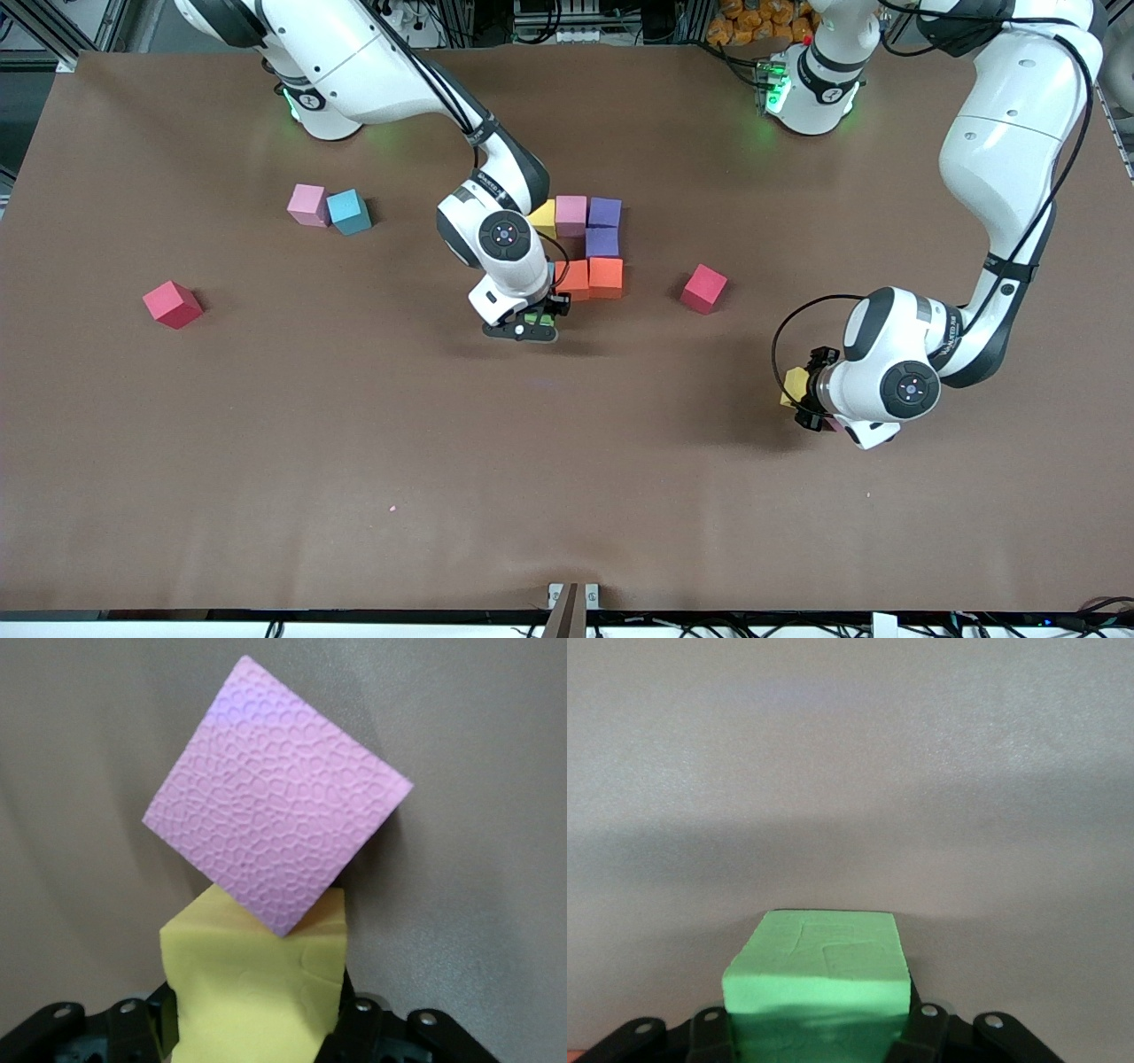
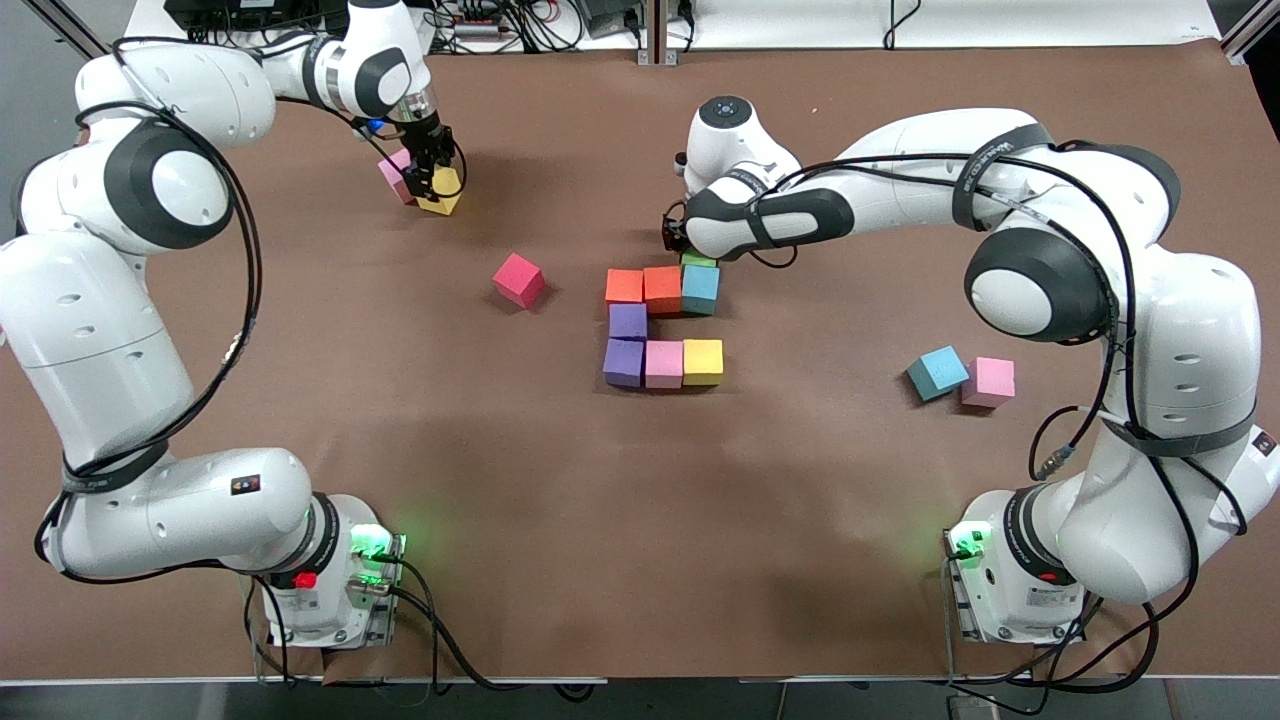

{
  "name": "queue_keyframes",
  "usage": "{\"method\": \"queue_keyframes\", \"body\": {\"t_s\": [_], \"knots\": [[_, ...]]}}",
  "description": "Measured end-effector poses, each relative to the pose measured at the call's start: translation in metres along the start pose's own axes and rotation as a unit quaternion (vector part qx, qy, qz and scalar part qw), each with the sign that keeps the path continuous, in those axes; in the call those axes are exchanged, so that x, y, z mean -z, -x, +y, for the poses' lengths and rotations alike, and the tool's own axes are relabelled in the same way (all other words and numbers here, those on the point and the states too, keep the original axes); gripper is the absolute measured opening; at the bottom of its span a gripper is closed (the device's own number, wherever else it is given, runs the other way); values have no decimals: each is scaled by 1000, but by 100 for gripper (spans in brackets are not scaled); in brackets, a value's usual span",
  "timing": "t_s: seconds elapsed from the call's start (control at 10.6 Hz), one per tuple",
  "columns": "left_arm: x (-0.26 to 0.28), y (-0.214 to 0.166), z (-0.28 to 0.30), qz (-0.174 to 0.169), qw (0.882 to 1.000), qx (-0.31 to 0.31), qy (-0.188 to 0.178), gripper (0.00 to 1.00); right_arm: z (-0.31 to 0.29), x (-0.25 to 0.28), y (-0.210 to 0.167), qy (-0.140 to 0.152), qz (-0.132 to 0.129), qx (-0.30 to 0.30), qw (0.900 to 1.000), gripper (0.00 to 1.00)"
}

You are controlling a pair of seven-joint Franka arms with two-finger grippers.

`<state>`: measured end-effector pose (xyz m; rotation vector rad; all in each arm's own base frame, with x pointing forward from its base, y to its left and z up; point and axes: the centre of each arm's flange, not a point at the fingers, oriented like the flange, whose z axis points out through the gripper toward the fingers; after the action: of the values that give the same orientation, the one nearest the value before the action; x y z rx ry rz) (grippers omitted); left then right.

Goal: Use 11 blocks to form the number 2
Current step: 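Lower green below teal with the right gripper while the left gripper lifts yellow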

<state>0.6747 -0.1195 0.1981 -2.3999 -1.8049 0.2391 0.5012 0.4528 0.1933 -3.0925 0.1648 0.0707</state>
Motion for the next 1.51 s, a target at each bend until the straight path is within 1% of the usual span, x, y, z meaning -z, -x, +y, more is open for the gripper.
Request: {"method": "queue_keyframes", "body": {"t_s": [0.09, 0.19, 0.47, 0.75, 0.94, 1.13, 1.41, 1.51], "knots": [[2, 9, 2, 1, 1000, -13, 3, 61, 0, 0, 0, 0, 0, 0, 1000, 61], [6, 24, 5, 3, 999, -41, 7, 61, 0, 0, 0, 0, 0, 0, 1000, 61], [17, 72, 13, 11, 993, -117, 19, 61, 0, 0, 0, 0, 0, 1, 1000, 61], [28, 138, 17, 19, 985, -171, 32, 61, 1, 0, -1, 1, 1, 8, 1000, 61], [35, 175, 17, 25, 976, -214, 40, 61, 2, 0, -3, 2, 1, 9, 1000, 61], [39, 188, 17, 29, 963, -266, 43, 61, 2, 0, -3, 2, 1, 14, 1000, 61], [47, 185, 21, 33, 948, -314, 49, 61, 2, 0, -3, 3, 1, 16, 1000, 61], [49, 185, 21, 34, 946, -319, 51, 61, 2, -4, -2, 5, 0, 16, 1000, 72]]}}
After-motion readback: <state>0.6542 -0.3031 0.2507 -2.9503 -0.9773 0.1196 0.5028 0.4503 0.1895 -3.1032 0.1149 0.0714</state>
